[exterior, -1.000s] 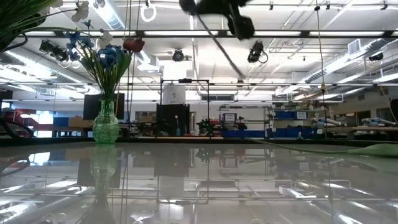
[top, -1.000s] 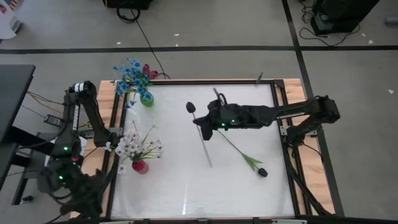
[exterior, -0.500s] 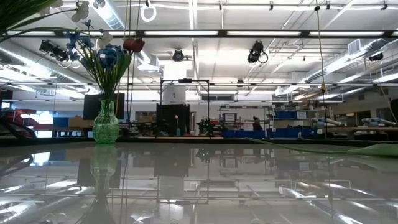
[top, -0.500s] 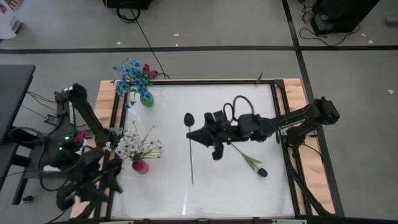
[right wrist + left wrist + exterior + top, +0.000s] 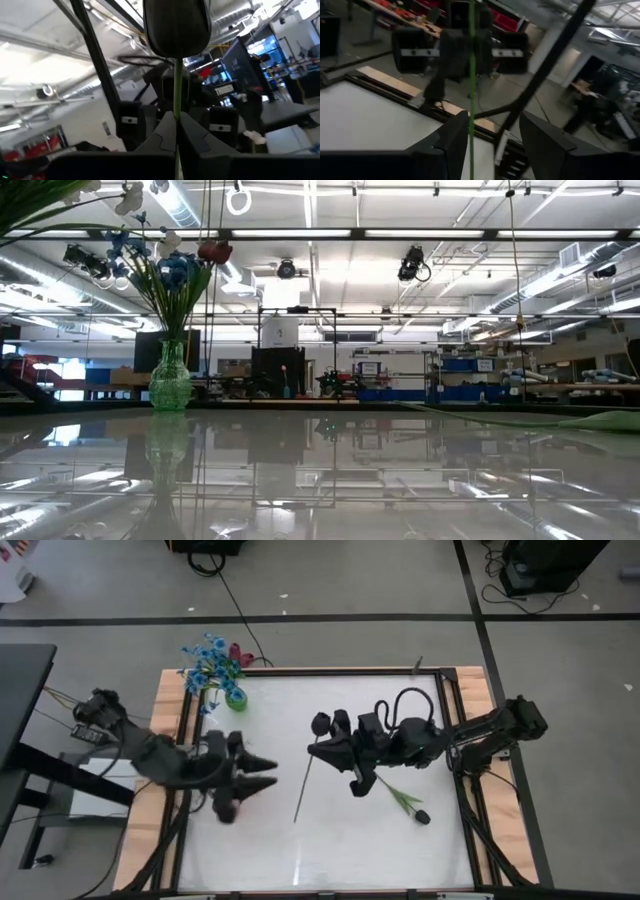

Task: Sort flowers into vase by color
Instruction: Put the left black tulip into the red vase

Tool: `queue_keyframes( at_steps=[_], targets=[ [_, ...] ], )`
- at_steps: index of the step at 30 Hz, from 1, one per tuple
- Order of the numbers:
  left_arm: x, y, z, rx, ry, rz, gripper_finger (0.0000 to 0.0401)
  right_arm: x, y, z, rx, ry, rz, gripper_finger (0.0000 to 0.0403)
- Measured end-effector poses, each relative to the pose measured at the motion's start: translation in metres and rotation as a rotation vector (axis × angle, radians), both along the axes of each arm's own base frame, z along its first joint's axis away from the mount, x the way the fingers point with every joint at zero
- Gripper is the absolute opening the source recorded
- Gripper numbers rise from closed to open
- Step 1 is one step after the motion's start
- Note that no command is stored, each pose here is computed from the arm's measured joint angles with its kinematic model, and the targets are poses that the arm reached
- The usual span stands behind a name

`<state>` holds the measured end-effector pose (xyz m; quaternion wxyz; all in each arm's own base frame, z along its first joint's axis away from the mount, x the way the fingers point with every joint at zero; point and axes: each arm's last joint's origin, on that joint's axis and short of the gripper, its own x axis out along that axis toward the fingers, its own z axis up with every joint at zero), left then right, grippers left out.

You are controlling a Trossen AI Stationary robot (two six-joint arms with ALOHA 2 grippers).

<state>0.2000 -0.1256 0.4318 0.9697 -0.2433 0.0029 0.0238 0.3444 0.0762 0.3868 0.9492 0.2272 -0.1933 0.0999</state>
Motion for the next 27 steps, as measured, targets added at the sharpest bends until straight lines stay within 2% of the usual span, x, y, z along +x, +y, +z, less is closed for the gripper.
queue_keyframes(
  at_steps=[6,12,17,24,27],
  targets=[
    [0.033,0.015,-0.013,0.058,0.048,0.041,0.0183,0.003,-0.006,-0.005,-0.055,0.048,-0.009,0.001],
    [0.071,0.023,-0.032,0.055,0.082,0.061,0.0183,0.006,-0.017,-0.005,-0.092,0.047,0.045,0.001],
    [0.075,0.026,-0.033,0.048,0.072,0.07,0.0183,0.007,-0.024,-0.006,-0.103,0.056,0.07,0.001],
    [0.066,0.032,-0.024,0.044,0.04,0.116,0.0182,0.009,-0.03,-0.011,-0.112,0.103,0.08,0.0011],
    [0.066,0.033,-0.025,0.049,0.052,0.119,0.0167,0.01,-0.033,-0.011,-0.106,0.105,0.087,0.0011]
  ],
)
